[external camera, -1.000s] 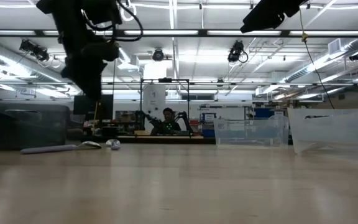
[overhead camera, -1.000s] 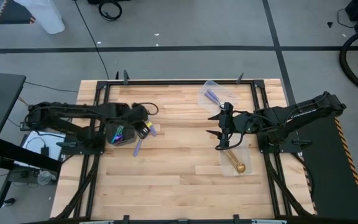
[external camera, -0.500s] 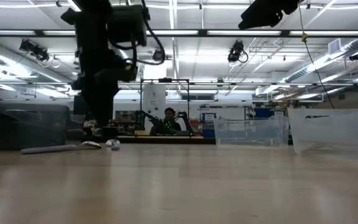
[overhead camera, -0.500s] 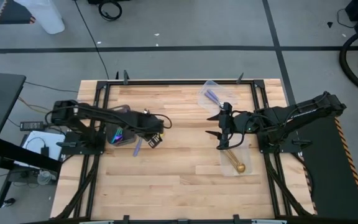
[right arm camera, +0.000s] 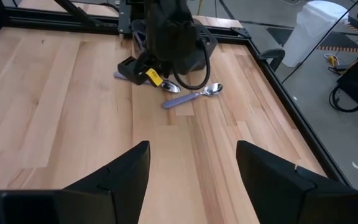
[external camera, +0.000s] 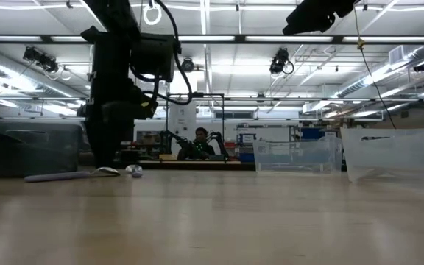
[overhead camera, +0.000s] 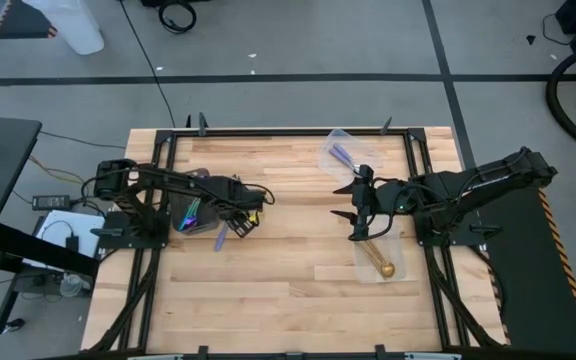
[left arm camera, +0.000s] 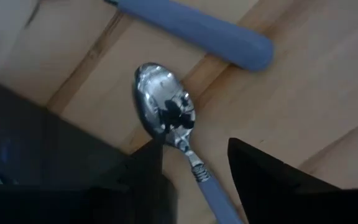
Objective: Sort silverware by color (type)
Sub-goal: Put the purple spoon into the top transparent bin
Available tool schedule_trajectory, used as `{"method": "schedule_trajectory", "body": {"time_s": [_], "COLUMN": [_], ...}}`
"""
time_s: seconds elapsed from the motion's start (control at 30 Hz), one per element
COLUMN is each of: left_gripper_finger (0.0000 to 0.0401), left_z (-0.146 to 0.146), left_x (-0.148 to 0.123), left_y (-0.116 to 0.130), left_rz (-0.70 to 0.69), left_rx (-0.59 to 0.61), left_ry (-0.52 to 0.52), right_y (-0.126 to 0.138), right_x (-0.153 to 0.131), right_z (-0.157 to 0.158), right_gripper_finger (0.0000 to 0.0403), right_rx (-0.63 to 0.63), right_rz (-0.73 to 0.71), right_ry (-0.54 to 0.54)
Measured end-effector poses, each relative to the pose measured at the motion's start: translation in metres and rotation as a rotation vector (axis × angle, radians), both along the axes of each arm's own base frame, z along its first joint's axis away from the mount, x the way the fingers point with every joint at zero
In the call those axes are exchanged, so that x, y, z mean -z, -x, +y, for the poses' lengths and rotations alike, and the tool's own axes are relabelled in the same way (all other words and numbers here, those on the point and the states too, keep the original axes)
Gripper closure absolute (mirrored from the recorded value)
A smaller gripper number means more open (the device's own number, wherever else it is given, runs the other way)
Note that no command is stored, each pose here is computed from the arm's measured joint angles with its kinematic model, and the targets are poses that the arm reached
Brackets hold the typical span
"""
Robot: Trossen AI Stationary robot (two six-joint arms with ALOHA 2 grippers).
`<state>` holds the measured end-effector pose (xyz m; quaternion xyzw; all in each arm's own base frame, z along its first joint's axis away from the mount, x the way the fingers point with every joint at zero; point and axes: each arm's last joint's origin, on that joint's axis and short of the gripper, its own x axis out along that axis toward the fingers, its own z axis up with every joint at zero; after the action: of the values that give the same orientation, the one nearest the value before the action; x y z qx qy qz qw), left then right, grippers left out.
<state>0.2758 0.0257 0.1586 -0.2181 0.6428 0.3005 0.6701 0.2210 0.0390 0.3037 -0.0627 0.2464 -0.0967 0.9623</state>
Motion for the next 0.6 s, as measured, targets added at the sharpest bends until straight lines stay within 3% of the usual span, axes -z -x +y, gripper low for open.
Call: {"method": "schedule_trajectory", "body": {"time_s": [0.23, 0.6], "left_gripper_finger": [0.0219, 0.0246], "left_z": [0.011, 0.012], "left_x": [0.000, 0.024], "left_y": [0.004, -0.002], "left_rz": [0.022, 0.095], "left_rx": [-0.019, 0.019], "left_ry": [0.053, 0.134], "right_y": [0.000, 0.000], "right_x": [0.000, 0.000], "right_z": [0.000, 0.000], "right_gripper_finger": [0.0154, 0.0154], "right_rx": [0.000, -0.001], "right_rz": [-0.004, -0.006], "right_ry": [-0.001, -0.001]}}
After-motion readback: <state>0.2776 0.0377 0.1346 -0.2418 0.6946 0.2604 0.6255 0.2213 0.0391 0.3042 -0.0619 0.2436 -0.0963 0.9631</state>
